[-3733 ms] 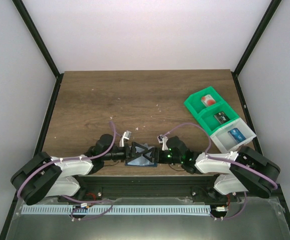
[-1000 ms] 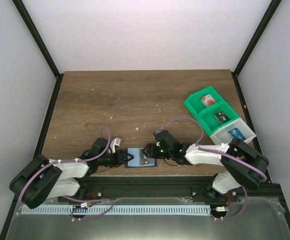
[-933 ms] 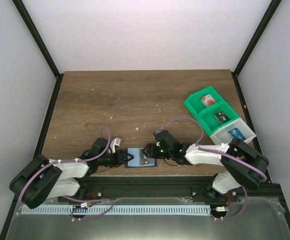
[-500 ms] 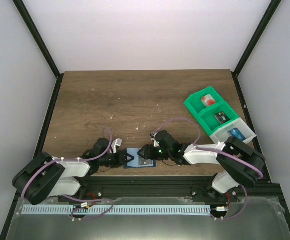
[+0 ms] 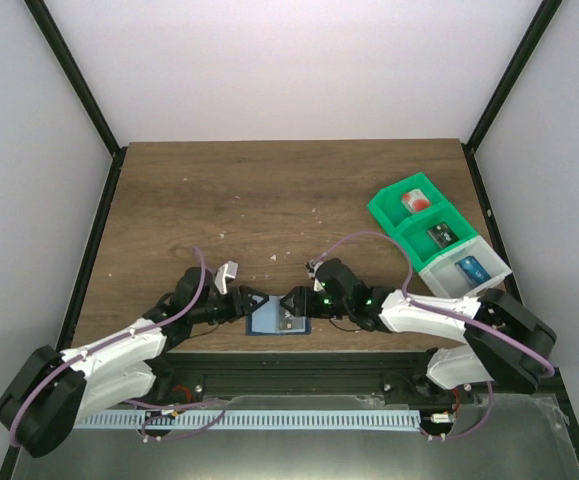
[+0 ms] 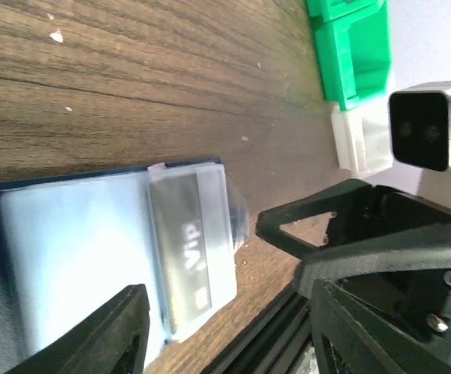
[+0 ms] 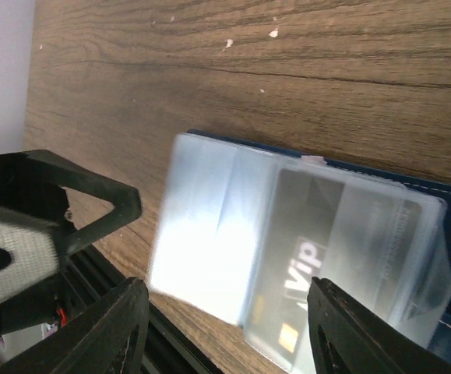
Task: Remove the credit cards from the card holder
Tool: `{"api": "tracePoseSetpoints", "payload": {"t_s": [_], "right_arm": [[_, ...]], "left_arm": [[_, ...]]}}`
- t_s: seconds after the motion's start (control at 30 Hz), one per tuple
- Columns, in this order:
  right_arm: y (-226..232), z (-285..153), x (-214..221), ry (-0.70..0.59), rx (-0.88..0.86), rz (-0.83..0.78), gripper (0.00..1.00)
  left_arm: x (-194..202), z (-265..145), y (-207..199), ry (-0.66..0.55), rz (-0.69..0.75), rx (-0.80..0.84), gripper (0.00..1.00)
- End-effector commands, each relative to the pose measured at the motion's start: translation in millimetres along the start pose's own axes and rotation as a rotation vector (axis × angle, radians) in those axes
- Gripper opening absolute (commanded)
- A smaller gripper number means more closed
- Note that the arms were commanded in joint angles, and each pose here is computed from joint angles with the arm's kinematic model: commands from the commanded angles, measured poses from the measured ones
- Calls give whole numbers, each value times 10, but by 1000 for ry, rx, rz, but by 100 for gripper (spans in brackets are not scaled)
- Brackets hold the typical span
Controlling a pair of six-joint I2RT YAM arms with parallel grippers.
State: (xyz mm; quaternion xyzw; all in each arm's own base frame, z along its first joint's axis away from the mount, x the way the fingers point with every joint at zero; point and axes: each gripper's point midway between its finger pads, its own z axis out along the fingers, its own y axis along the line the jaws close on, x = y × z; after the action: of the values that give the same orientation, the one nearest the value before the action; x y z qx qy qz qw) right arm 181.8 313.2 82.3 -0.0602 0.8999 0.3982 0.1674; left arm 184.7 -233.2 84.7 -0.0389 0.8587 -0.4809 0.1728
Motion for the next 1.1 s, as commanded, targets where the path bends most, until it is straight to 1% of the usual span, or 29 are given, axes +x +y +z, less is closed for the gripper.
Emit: {"api": "tracePoseSetpoints", "payload": {"t_s": [0.0, 0.1, 0.2, 0.27, 0.33, 0.47, 0.63, 1.07], "right_arm": [[-190, -27, 61, -15, 72, 24, 57], [-233, -2, 55, -19, 88, 25, 57], [-250, 49, 35, -17, 104, 18, 57], [-253, 89, 26, -15, 105, 18, 56], [-253, 124, 41, -8, 99, 23, 56], [-310, 163, 76, 4, 110, 30, 55], [-299, 209, 91, 18, 102, 24, 55], [-112, 119, 11, -11, 36, 3, 55]], "left_arm": [[60, -48, -9, 13, -18, 9, 61], [128, -34, -16, 32, -11, 55, 62], [192, 5, 50, 57, -2, 55, 55], [231, 35, 187, 66, -8, 11, 50], [266, 58, 293, 77, -1, -20, 47], [337, 73, 459, 81, -16, -52, 46], [380, 100, 556, 89, -22, -70, 46], [385, 144, 581, 103, -27, -75, 45]]}}
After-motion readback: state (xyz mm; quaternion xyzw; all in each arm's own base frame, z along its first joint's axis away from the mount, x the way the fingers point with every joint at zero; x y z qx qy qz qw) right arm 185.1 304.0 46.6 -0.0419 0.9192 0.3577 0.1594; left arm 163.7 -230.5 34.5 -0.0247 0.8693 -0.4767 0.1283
